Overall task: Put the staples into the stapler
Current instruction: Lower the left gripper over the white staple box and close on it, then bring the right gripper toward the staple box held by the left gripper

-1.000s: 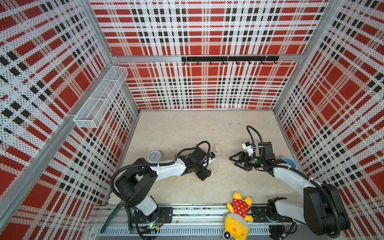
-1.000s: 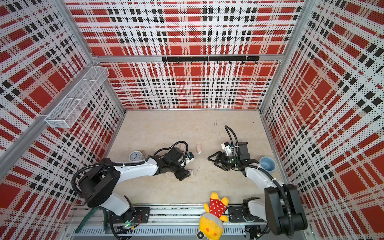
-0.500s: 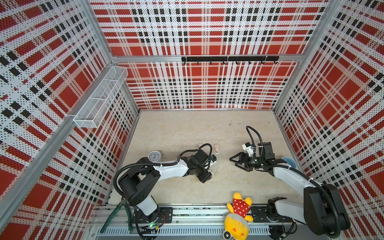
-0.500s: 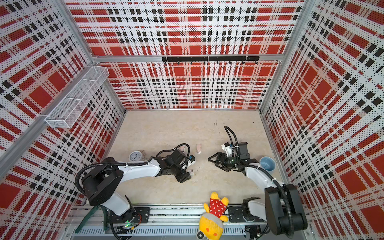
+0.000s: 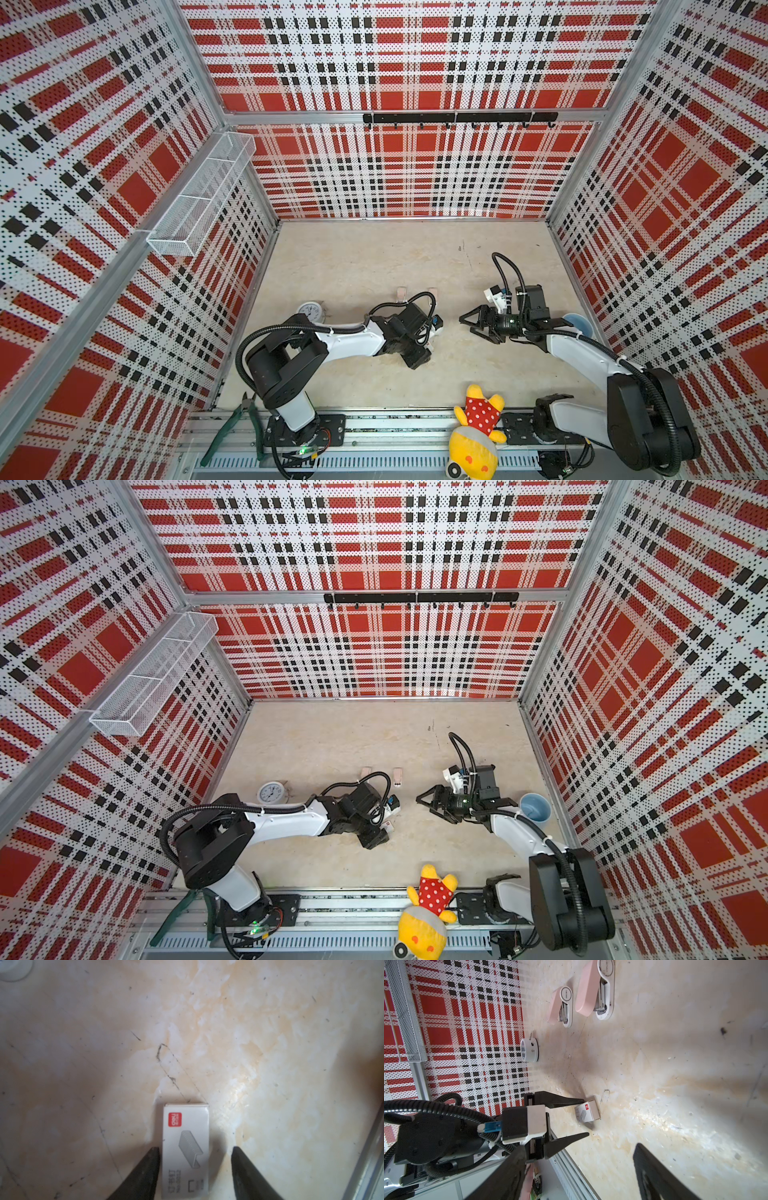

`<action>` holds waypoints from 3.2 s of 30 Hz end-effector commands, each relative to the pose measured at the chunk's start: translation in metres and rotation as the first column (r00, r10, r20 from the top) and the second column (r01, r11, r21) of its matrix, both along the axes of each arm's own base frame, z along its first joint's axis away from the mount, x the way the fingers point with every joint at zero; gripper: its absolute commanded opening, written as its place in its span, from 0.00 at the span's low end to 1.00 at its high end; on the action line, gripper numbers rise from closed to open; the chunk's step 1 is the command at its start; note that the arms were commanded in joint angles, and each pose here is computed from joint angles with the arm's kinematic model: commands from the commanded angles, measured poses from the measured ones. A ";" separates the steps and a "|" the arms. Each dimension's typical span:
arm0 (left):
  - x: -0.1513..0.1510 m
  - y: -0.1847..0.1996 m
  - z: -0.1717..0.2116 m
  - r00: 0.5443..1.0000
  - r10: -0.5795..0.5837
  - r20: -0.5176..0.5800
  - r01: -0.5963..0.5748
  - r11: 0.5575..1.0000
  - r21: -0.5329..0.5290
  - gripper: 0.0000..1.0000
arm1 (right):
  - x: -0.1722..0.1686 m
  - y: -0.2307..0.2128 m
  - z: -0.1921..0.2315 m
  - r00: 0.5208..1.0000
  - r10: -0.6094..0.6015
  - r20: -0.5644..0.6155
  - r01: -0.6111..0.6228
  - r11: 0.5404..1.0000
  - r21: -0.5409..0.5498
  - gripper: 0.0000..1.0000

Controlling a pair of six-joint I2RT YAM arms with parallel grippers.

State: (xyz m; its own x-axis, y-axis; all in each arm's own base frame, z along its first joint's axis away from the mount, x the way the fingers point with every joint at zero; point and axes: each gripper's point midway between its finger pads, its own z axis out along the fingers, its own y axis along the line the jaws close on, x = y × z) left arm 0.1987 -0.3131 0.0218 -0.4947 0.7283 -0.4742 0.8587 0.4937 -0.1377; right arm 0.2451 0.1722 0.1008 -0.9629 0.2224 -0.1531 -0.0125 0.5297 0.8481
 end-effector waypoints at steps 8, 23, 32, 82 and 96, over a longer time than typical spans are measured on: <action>0.002 0.005 0.002 1.000 0.013 -0.006 -0.013 0.999 0.046 0.51 | -0.004 0.004 -0.013 1.000 0.031 -0.005 -0.031 0.999 0.022 0.73; 0.012 0.001 -0.006 0.999 -0.001 0.040 -0.003 0.997 0.080 0.34 | -0.004 0.002 -0.014 1.000 0.028 -0.004 -0.028 1.000 0.012 0.74; 0.028 -0.006 0.000 0.994 -0.032 0.101 0.024 0.997 0.079 0.33 | -0.003 -0.003 -0.018 1.000 0.003 -0.018 -0.003 1.000 0.001 0.74; 0.055 -0.024 0.014 0.967 -0.174 0.184 0.166 0.984 0.061 0.65 | 0.033 0.025 -0.044 0.996 0.055 -0.074 -0.048 0.994 0.098 0.54; 0.049 -0.032 0.011 0.949 -0.291 0.123 0.292 0.956 0.016 0.55 | 0.027 0.037 -0.050 0.991 0.083 -0.106 -0.073 0.993 0.095 0.52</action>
